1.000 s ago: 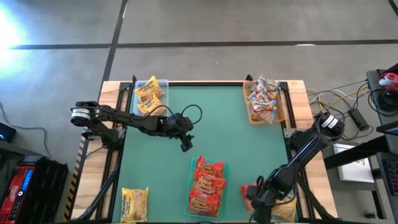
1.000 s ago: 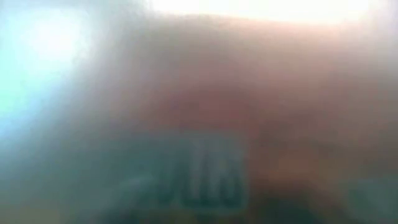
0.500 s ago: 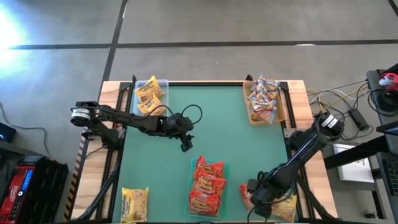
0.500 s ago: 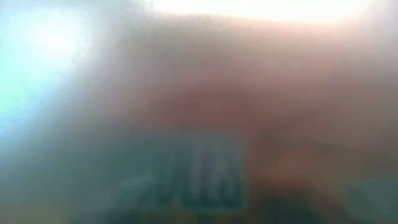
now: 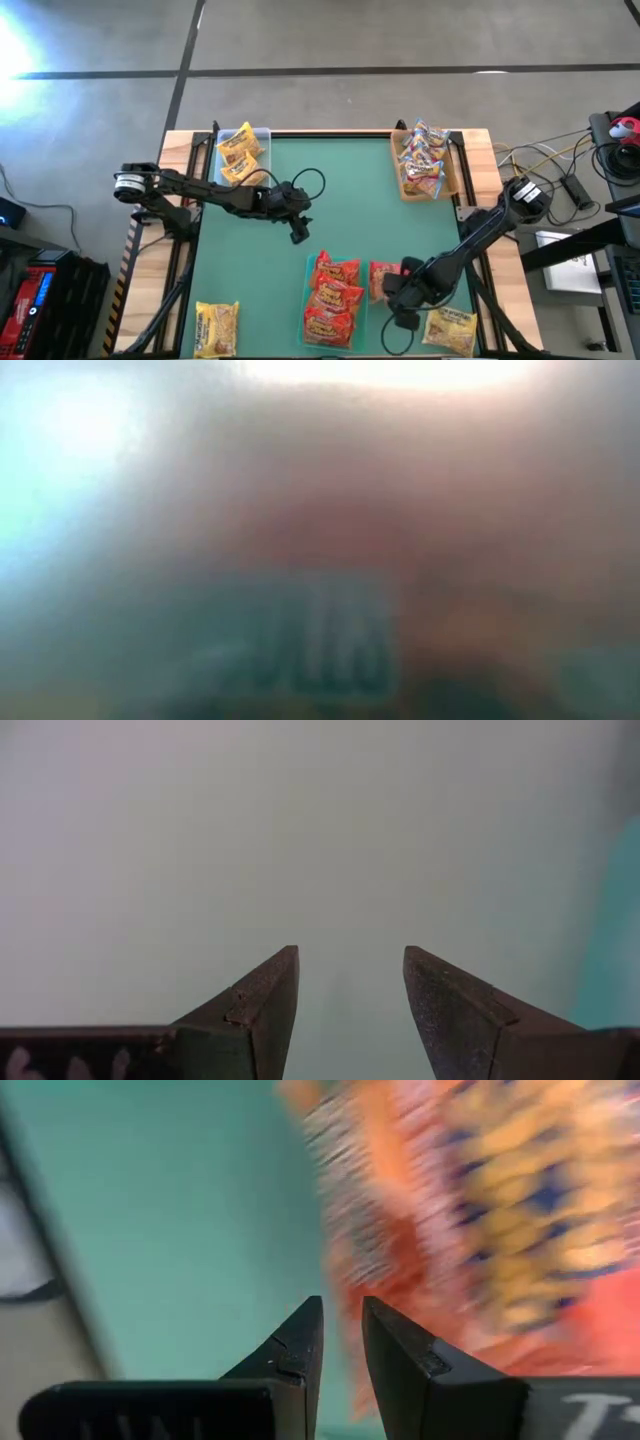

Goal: Sort Maruchan noodles
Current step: Put the red noodle pack into the green bin

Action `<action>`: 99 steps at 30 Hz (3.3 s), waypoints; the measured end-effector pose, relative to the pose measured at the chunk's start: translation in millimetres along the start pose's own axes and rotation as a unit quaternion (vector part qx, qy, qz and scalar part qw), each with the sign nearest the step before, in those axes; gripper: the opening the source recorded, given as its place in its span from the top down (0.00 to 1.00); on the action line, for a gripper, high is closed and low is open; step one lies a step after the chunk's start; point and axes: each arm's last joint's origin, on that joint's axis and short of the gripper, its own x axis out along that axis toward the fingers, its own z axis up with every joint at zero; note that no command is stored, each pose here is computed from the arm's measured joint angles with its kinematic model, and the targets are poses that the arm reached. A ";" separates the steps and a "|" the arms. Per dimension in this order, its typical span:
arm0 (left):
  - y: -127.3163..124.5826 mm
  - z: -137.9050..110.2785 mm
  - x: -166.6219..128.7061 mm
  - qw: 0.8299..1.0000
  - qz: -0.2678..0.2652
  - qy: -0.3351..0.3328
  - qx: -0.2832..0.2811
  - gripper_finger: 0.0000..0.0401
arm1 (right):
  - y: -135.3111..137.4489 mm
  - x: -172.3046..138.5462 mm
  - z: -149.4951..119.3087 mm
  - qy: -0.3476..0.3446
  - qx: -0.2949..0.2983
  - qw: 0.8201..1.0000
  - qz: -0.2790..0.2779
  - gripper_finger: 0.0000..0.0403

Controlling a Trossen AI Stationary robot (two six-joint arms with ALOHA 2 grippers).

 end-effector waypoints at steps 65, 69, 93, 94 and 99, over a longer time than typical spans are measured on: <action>0.3 -1.0 0.1 1.000 0.002 0.006 0.015 0.59 | -90.1 21.4 54.7 -0.178 -0.079 0.953 -0.231 0.84; 0.3 -1.0 0.1 1.000 0.002 0.006 0.015 0.59 | -103.6 16.6 68.5 -0.222 -0.077 0.926 -0.295 0.84; 0.4 -1.2 0.1 1.000 0.002 0.007 0.027 0.59 | -129.4 15.9 96.2 -0.160 -0.082 0.972 -0.149 0.84; 0.4 -1.2 0.1 1.000 0.002 0.006 0.027 0.59 | -127.9 18.1 100.4 -0.175 -0.095 0.969 -0.144 0.84; 0.5 -1.3 0.1 1.000 0.002 0.007 0.027 0.59 | -129.3 26.2 121.7 -0.242 -0.139 0.951 -0.132 0.84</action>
